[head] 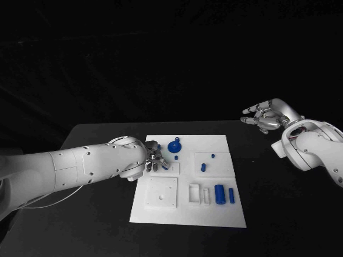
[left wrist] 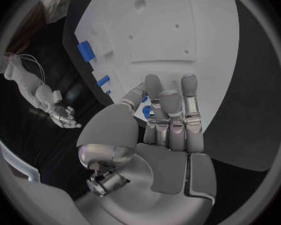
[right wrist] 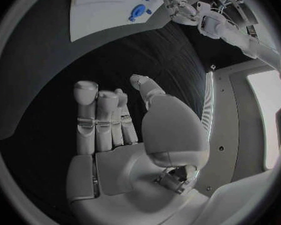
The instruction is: Assemble the parts on the task board
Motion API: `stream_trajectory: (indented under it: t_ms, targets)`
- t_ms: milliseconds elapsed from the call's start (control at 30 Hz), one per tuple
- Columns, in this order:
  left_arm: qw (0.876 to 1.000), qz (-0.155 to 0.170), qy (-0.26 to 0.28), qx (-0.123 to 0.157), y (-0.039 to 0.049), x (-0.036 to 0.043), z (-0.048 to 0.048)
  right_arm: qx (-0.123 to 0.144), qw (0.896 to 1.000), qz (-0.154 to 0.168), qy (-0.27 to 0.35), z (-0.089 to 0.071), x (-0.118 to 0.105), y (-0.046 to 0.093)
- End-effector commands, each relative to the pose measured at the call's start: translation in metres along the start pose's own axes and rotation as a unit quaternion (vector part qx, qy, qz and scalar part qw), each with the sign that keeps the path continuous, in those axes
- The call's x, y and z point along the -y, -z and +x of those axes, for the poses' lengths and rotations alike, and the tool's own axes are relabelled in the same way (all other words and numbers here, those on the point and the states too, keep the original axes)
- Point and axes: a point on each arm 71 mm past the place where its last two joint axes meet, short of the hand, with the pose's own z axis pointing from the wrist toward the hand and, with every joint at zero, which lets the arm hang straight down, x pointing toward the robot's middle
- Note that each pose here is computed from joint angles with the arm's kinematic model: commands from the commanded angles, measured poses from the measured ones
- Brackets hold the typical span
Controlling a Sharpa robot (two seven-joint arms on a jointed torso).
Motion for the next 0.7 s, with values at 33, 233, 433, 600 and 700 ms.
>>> stream_trajectory:
  t_ms: [33,233,433,600,700]
  targets:
    - [1.0,-0.01,-0.011,-0.021,-0.0002,-0.0028,0.0061,-0.008,1.0,-0.004,0.0,0.0013,-0.0006,0.0001]
    - [0.999,-0.013,-0.014,-0.027,-0.0003,-0.0033,0.0068,-0.008,1.0,-0.003,0.0,0.0015,-0.0004,0.0003]
    - [0.999,-0.016,-0.019,-0.036,-0.0002,-0.0041,0.0079,-0.008,1.0,-0.003,0.0,0.0015,0.0002,0.0005]
    - [0.998,-0.016,-0.024,-0.047,0.0,-0.0043,0.0094,-0.009,1.0,-0.002,0.0,0.0018,0.0006,0.0007]
    - [0.998,-0.016,-0.027,-0.052,0.0,-0.0043,0.0102,-0.009,1.0,-0.002,0.0,0.0021,0.0009,0.0008]
